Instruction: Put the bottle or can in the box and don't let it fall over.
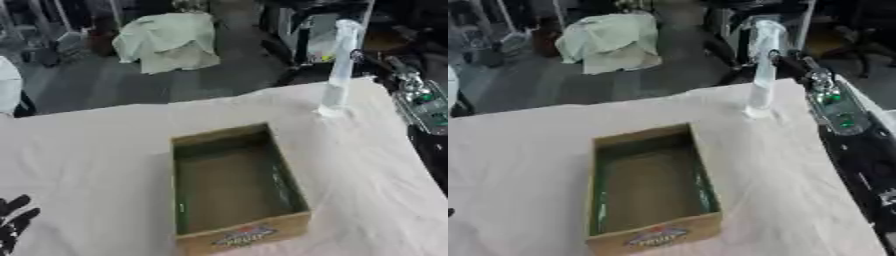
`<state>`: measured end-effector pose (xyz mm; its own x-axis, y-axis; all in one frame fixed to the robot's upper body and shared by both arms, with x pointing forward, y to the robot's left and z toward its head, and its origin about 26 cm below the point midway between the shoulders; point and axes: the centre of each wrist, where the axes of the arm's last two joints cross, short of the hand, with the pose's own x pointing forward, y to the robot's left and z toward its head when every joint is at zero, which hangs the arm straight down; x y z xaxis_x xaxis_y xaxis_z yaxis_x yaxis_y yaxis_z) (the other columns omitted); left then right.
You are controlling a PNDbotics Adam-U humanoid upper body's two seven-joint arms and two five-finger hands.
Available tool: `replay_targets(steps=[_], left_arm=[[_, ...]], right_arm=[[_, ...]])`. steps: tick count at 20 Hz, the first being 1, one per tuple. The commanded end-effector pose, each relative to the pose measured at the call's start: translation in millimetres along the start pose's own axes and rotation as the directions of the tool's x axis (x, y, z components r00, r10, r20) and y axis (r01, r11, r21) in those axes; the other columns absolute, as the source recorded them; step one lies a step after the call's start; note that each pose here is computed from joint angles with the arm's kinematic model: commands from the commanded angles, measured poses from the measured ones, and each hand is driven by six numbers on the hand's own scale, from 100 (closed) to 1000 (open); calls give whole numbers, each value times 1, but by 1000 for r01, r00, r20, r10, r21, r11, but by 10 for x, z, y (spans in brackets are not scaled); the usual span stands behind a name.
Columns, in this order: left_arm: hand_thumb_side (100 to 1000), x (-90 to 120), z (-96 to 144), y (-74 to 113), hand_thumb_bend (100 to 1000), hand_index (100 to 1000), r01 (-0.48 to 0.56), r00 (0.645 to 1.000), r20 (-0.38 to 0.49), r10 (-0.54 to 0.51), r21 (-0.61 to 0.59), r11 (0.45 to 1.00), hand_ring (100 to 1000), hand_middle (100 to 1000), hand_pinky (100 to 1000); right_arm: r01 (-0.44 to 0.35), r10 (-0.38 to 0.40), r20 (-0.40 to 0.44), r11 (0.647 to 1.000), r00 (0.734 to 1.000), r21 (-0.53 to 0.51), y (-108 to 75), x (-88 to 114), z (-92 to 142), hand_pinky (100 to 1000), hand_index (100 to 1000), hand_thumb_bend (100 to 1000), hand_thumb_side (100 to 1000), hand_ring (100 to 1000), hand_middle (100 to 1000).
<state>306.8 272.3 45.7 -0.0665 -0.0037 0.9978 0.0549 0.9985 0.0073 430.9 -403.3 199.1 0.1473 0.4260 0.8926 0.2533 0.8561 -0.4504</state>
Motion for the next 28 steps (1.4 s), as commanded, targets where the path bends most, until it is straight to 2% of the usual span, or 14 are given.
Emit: replay_targets(steps=[1,28], left_arm=[[895,62,-11,49,100,775,15,1000,15,-15,-7,1000,828,894,1000],[904,61,-31,-6,100,776,3,1000,16,-3,-23,1000,830,895,1000]], right_arm=[[-9,10,25,1000,1000,-19,-117,74,-8,1000,1000,100,626,1000,1000],[-48,49,59,999,997,-17,-86,141,-32,1000,1000,100,619,1000,1000]])
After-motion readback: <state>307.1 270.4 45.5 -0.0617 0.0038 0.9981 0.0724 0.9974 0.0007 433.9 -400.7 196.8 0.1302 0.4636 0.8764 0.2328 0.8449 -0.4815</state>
